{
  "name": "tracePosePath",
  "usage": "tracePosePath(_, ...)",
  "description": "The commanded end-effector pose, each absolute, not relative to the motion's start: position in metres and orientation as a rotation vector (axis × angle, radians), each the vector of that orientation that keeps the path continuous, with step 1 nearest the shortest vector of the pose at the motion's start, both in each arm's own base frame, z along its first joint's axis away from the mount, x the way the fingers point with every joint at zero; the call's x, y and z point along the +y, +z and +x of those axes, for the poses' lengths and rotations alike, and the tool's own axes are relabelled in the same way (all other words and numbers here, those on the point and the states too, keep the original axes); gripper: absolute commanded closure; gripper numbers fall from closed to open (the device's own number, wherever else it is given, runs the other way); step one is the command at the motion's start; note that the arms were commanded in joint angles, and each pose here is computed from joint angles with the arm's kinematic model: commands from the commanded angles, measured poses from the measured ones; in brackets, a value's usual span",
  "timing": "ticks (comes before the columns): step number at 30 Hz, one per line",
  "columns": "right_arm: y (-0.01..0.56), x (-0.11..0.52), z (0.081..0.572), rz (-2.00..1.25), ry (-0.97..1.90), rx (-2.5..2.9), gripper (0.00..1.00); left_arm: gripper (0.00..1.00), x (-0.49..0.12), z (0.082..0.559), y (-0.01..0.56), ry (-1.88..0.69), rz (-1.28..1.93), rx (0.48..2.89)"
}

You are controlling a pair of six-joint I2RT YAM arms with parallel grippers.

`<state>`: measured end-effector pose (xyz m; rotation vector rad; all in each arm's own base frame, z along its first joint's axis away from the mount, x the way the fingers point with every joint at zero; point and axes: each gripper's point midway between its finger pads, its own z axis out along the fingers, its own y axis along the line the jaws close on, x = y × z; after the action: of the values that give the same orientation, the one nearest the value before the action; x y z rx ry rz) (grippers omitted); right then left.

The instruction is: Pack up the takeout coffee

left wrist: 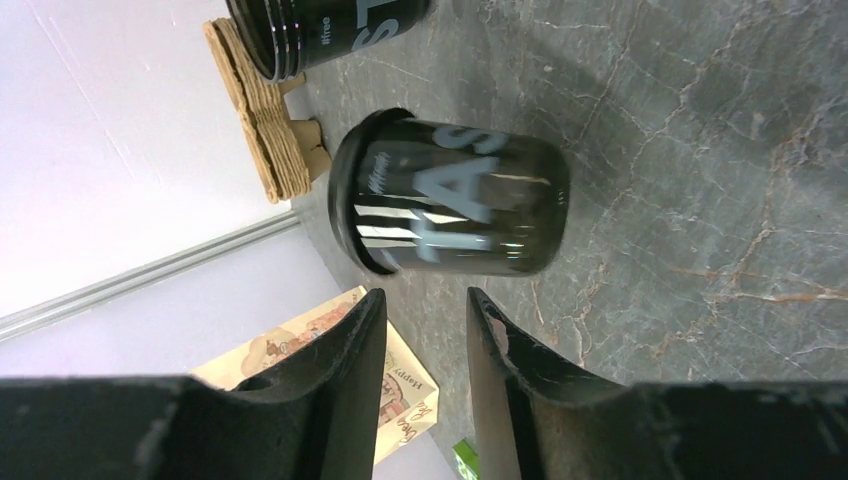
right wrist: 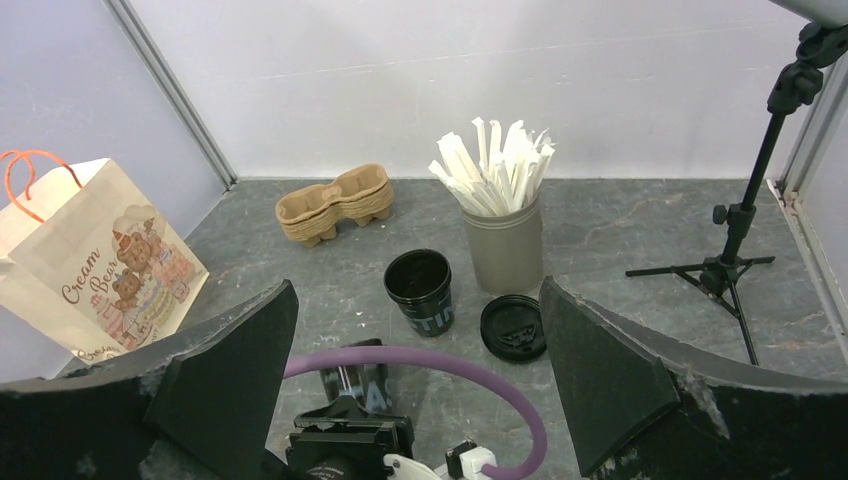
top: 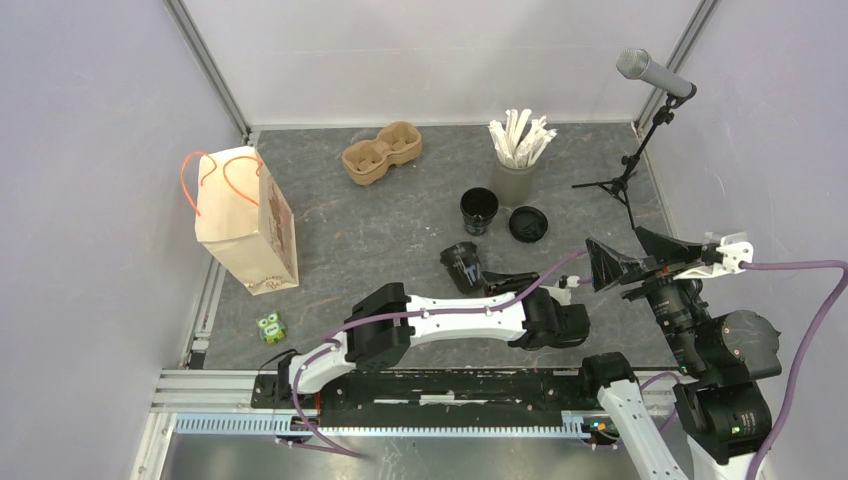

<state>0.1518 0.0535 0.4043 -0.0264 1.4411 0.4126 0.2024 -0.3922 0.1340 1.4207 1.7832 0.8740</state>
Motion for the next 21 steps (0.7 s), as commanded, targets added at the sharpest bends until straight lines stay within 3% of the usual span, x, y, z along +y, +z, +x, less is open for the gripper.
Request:
tracePosePath(1,0.416,0.050,0.145,-0.014,0.411,1.402,0.02,0.57,-0.404,0.199,0.136,0.806,1.443,1.782)
tracePosePath(9,0.406,0.054,0.150,-0.025,0.419,1.428,0.02,0.50,-0.413,0.195,0.153,0.522,1.287,1.927)
tracePosePath(16,0.394,0.064,0.156,-0.075,0.453,1.461,0.02,0.37,-0.373,0.230,0.203,-0.022,0.804,2.160)
tracePosePath(21,0.333,0.089,0.182,-0.160,0.526,1.617,0.02,0.29,-0.330,0.257,0.228,-0.565,0.480,2.211)
